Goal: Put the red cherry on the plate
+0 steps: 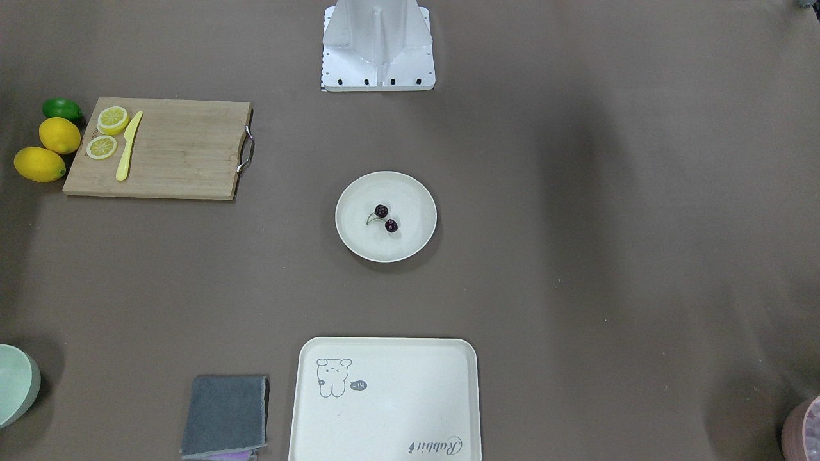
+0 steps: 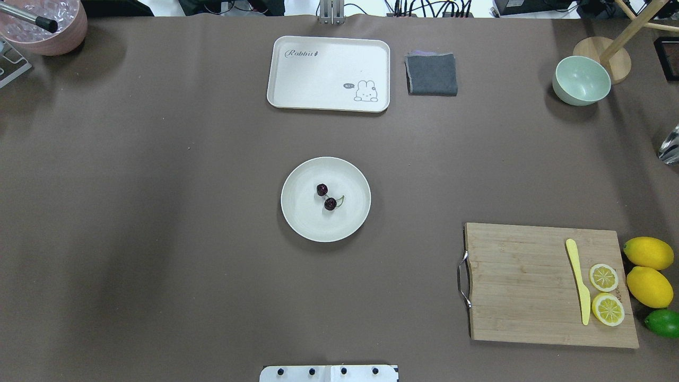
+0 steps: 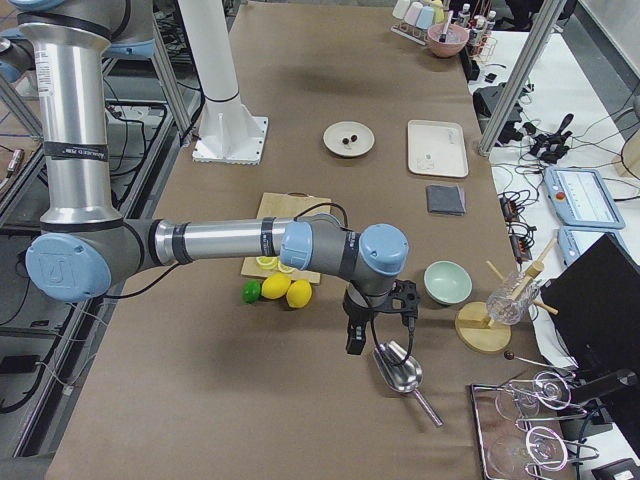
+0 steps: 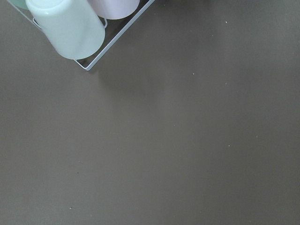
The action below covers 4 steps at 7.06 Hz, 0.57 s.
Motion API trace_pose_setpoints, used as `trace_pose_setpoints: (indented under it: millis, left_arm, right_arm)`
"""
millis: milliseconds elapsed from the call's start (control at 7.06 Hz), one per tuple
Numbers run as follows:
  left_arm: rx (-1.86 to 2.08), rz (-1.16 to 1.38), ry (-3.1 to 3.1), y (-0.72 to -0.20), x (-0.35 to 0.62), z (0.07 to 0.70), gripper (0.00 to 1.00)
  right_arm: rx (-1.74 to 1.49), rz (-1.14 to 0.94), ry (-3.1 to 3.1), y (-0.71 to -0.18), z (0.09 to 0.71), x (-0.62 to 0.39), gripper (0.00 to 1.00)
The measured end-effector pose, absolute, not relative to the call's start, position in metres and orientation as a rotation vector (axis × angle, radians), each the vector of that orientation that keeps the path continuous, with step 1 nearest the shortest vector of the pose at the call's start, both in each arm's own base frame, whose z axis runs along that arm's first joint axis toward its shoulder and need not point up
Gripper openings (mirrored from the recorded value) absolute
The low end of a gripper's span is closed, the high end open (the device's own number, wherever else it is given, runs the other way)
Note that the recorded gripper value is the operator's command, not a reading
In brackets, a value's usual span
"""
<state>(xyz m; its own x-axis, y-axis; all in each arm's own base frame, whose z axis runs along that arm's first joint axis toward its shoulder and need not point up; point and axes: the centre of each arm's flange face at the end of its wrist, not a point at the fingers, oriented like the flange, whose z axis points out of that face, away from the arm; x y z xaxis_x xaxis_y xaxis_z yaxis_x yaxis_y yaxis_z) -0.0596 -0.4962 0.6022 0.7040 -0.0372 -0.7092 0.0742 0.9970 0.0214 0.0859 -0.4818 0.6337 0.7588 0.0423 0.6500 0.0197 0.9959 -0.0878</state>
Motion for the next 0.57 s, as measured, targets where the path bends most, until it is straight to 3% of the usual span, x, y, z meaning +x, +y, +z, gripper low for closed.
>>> trace_pose_setpoints:
  millis: [566]
  left_arm:
    - [0.047, -0.062, 0.784, -0.496, -0.0598, 0.6042, 0.98]
  right_arm:
    - [-0.088, 0.017, -0.716, -0.4818, 0.6326, 0.0874, 1.0]
